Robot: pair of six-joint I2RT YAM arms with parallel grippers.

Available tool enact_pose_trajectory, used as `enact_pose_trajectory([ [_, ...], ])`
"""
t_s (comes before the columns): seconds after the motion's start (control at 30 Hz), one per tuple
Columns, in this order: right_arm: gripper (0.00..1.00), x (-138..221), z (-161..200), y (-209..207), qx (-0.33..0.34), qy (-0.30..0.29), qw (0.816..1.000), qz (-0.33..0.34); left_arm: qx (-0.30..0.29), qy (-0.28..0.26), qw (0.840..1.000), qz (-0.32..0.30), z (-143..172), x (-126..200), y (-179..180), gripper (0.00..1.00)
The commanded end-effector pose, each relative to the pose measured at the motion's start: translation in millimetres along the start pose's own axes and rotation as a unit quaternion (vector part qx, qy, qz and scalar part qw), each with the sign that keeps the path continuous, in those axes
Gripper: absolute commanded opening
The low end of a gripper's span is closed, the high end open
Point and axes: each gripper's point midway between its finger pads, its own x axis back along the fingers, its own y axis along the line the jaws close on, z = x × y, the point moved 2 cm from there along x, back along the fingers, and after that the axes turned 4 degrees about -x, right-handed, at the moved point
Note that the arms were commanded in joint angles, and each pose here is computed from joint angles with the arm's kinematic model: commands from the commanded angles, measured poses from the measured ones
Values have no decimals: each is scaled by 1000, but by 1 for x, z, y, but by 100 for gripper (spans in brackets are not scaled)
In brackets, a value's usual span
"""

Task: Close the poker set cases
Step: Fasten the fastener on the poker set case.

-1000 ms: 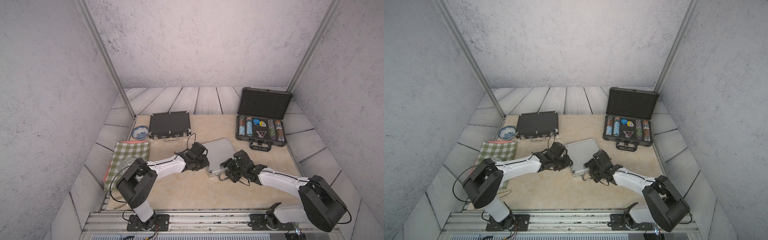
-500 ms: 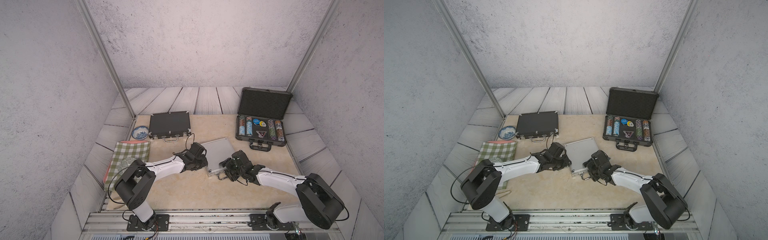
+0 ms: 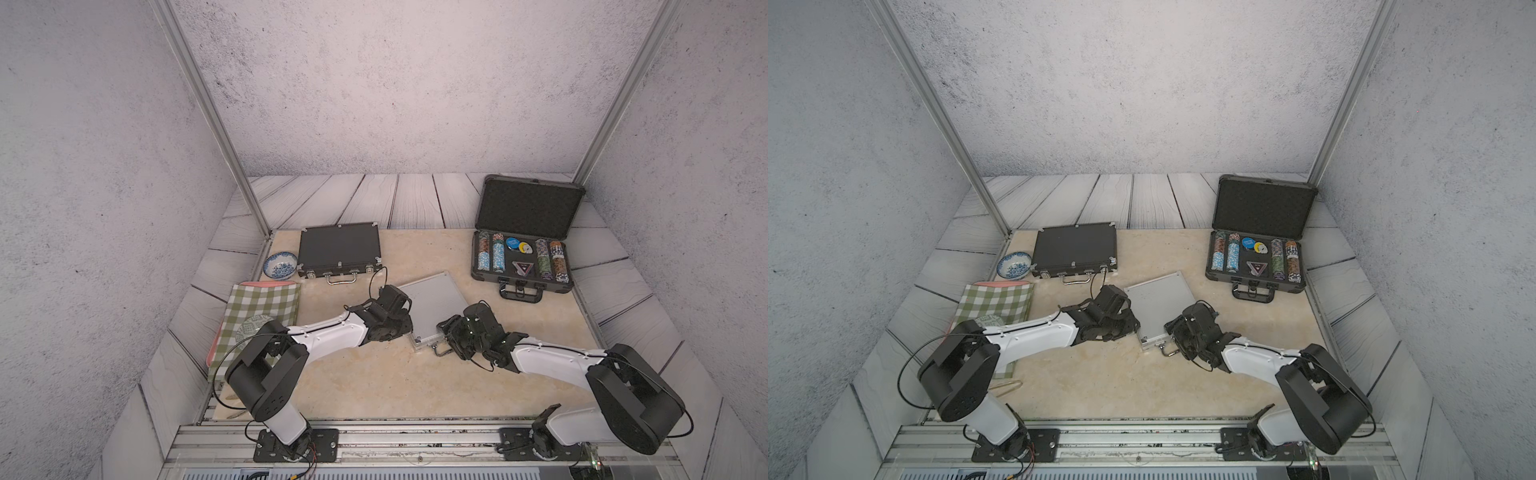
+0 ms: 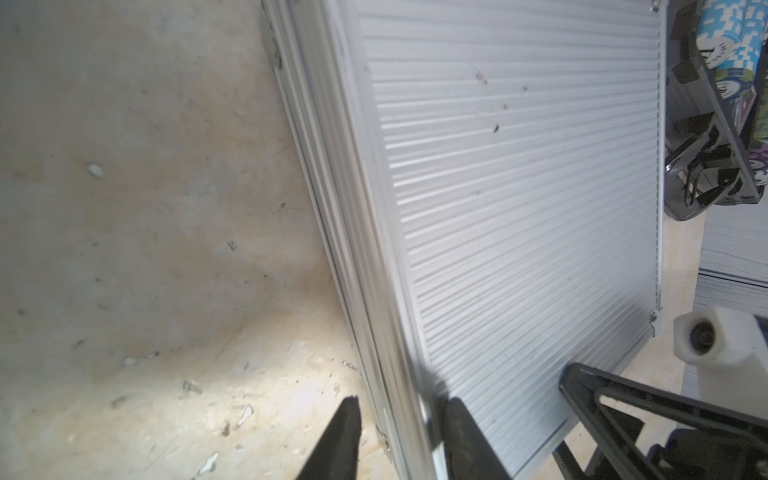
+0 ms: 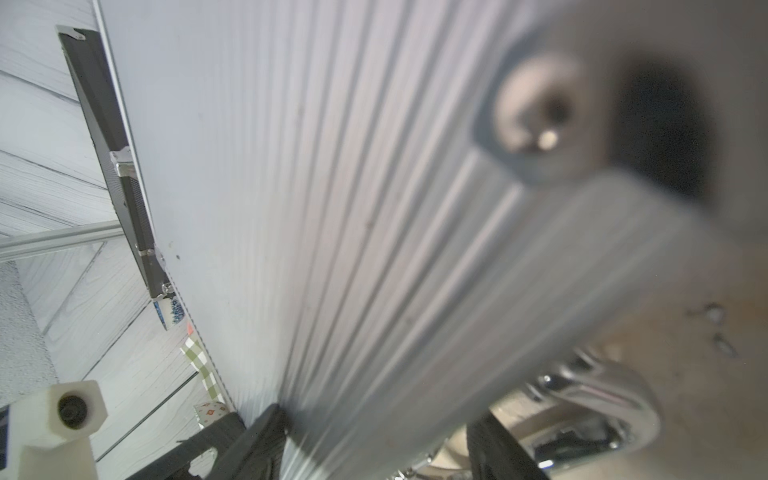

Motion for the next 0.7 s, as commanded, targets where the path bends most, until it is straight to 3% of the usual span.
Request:
enact_pose_trajectory([
  [0.0, 70, 16, -1, -4, 82, -3, 996, 46, -20, 46, 994, -92, 23, 4, 40, 38],
  [0.17, 70, 33, -2, 13, 193, 12, 979, 67, -24, 47, 994, -94, 20, 5, 42, 39],
  [0.33, 63, 46, -3, 11, 290, 27, 951, 101, -34, 45, 993, -99, 16, 8, 43, 39],
  [0.5, 55, 62, -8, -2, 349, 26, 926, 140, -53, 37, 992, -110, 10, 15, 43, 39],
  [0.67, 53, 70, -11, -11, 374, 30, 912, 164, -57, 33, 991, -116, 5, 18, 47, 39],
])
